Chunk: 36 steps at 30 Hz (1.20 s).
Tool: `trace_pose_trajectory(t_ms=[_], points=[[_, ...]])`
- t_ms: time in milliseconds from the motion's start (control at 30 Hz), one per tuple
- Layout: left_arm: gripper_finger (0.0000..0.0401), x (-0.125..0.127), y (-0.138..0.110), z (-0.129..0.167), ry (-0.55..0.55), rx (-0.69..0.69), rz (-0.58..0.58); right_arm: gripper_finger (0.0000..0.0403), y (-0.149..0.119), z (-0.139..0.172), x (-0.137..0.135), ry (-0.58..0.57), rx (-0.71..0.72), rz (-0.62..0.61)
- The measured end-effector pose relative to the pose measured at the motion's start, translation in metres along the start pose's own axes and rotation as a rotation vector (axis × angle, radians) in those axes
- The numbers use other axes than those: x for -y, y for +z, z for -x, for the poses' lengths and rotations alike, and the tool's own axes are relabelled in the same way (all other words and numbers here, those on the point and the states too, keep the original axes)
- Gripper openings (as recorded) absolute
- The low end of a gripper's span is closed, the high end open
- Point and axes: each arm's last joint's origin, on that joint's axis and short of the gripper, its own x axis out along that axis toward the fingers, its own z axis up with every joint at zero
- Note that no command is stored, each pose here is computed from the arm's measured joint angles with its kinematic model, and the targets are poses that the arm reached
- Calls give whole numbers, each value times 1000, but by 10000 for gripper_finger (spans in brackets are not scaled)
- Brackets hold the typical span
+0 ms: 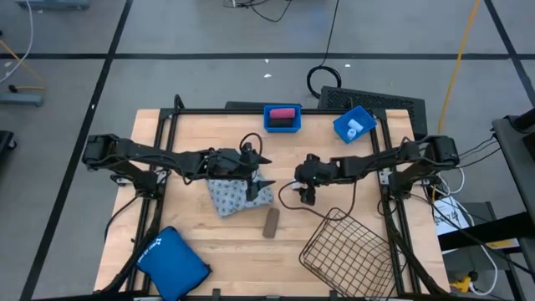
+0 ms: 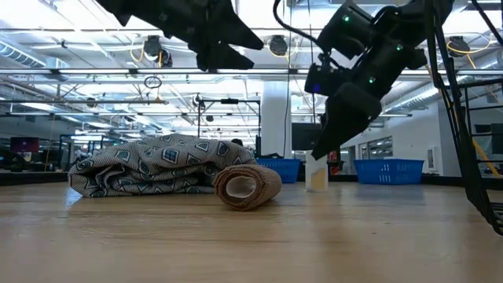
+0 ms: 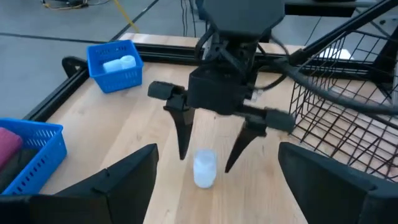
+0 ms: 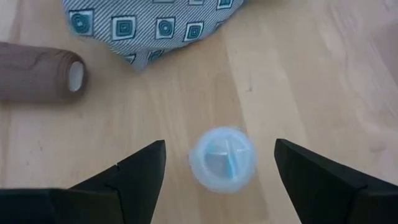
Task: Pick & Place Medicine items
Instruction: Put the white medicine bottle into the right blue bin
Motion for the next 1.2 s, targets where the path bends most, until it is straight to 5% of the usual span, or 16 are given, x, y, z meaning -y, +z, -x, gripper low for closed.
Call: trace_pose_trajectory(t_ms=[200, 467, 800, 1000, 1200], points=[[335, 0, 1, 0, 0, 17, 6, 248, 0, -2, 2, -25, -2, -11], [335, 0, 2, 0, 1, 21, 4, 124, 2, -1, 2, -18, 26, -14], [335, 0, 3, 0, 0, 36, 4, 122, 20, 61, 28, -82, 48, -87], [335, 0, 4, 0, -1, 43, 5, 123, 21, 121, 71, -319, 148, -181], [335, 0, 6, 0, -2, 63, 8, 125, 1, 156, 130, -547, 156, -406]])
